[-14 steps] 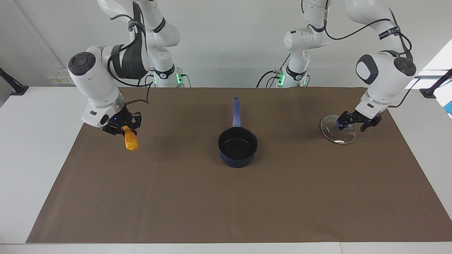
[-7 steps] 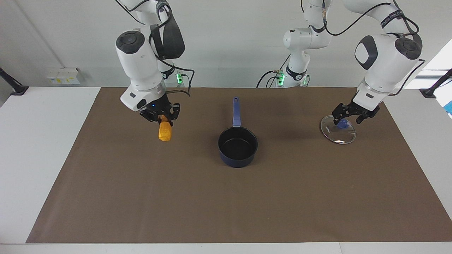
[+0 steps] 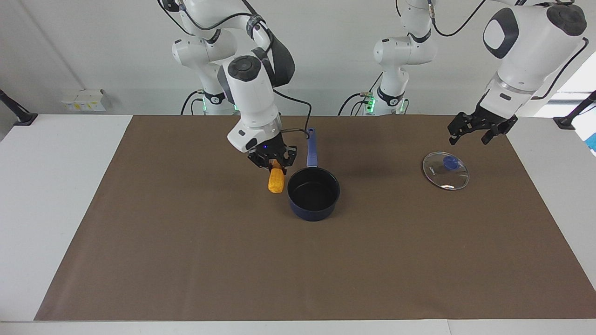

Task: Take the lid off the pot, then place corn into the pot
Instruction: 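Lift the corn with the right gripper while the left gripper withdraws, then lower the yellow corn into the black pot and open the right gripper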

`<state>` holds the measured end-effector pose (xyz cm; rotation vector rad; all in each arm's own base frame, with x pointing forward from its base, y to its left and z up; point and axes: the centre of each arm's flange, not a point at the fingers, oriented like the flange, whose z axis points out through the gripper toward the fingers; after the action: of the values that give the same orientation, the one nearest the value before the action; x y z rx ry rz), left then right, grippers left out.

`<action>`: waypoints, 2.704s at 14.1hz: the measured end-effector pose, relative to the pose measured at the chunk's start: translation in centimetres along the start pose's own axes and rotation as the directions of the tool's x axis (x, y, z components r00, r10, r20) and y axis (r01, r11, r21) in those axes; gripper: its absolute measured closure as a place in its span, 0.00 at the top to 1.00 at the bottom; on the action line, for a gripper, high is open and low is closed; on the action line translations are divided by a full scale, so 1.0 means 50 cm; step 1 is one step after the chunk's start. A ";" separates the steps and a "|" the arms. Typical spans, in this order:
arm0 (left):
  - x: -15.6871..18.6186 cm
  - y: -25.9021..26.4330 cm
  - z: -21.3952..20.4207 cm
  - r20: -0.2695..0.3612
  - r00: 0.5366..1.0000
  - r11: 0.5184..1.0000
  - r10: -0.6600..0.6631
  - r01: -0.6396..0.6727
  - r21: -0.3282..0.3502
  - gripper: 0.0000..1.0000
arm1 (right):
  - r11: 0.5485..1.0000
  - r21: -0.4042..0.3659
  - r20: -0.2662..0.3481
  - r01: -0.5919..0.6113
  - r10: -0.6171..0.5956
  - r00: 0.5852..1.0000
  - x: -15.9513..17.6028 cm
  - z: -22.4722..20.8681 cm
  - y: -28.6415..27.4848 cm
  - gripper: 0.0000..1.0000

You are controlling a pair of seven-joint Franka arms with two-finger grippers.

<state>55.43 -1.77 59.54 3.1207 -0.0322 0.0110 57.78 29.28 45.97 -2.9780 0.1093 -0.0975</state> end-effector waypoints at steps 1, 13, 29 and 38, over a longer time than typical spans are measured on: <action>-0.001 -0.001 -0.013 0.005 1.000 1.000 -0.001 0.001 0.000 1.00 | 1.000 0.002 0.004 0.008 -0.008 1.000 -0.001 0.021 -0.020 0.36; 0.031 0.001 -0.058 0.054 0.999 1.000 0.007 -0.007 -0.002 1.00 | 0.998 0.003 0.042 0.062 -0.062 0.997 -0.026 0.198 -0.141 0.36; 0.029 -0.022 -0.057 0.062 0.998 1.000 0.018 -0.018 -0.002 1.00 | 0.998 -0.016 0.067 0.055 -0.054 0.996 -0.024 0.246 -0.131 1.00; 0.029 -0.023 -0.057 0.064 0.998 1.000 0.017 -0.017 -0.002 1.00 | 0.995 -0.043 -0.061 -0.095 0.092 0.994 0.098 -0.074 0.119 1.00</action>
<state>56.88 -0.61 62.37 3.1179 -0.0600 -0.0879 61.97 22.46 48.94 -3.0102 0.2615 -0.1737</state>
